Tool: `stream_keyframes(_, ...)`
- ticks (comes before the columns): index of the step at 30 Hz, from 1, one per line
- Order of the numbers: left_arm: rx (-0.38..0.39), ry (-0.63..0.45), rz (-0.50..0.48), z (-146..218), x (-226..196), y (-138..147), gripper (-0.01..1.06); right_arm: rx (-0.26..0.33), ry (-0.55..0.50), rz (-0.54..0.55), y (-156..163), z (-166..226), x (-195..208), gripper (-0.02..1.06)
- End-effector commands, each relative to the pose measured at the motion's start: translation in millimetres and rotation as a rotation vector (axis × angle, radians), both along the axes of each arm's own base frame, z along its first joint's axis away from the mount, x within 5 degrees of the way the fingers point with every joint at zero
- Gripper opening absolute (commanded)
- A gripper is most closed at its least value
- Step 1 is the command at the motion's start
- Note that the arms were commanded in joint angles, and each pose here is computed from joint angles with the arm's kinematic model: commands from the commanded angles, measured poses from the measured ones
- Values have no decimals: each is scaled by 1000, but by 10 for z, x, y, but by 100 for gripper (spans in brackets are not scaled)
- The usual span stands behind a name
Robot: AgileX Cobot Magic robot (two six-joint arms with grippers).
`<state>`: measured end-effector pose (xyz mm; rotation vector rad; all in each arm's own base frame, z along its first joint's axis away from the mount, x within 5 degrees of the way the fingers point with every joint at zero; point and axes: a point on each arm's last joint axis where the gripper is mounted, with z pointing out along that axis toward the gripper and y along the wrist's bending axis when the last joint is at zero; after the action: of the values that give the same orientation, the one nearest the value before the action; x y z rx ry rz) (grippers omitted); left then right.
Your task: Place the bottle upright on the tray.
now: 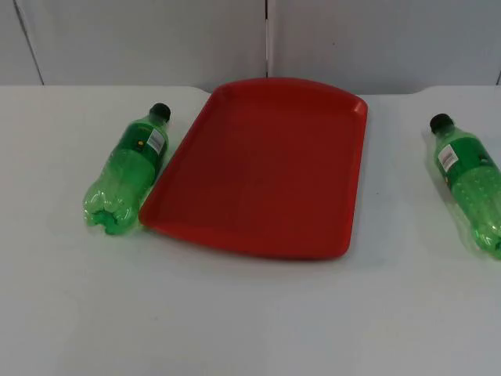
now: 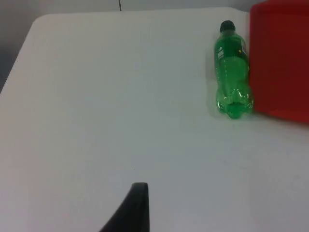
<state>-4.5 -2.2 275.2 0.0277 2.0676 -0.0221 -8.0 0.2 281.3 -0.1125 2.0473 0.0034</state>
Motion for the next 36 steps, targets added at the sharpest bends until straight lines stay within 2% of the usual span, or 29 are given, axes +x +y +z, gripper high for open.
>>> stream_keyframes(1, -12, -7, 12, -2, -4, 1, 105, 2, -5, -2, 2, -11, 6, 105)
stream_keyframes(10, -24, -122, 19, 186, -37, 2, 105, 2, -5, -2, 2, -11, 6, 105)
stream_keyframes(15, -39, -138, 10, 224, -47, -11, 105, 2, -5, -2, 2, -11, 6, 105)
stream_keyframes(21, -63, -81, -2, 238, 77, -31, 105, 2, -5, -2, 2, -11, 6, 105)
stream_keyframes(36, -67, 40, 7, 261, 499, -29, 105, 2, -5, -2, 2, -11, 6, 105)
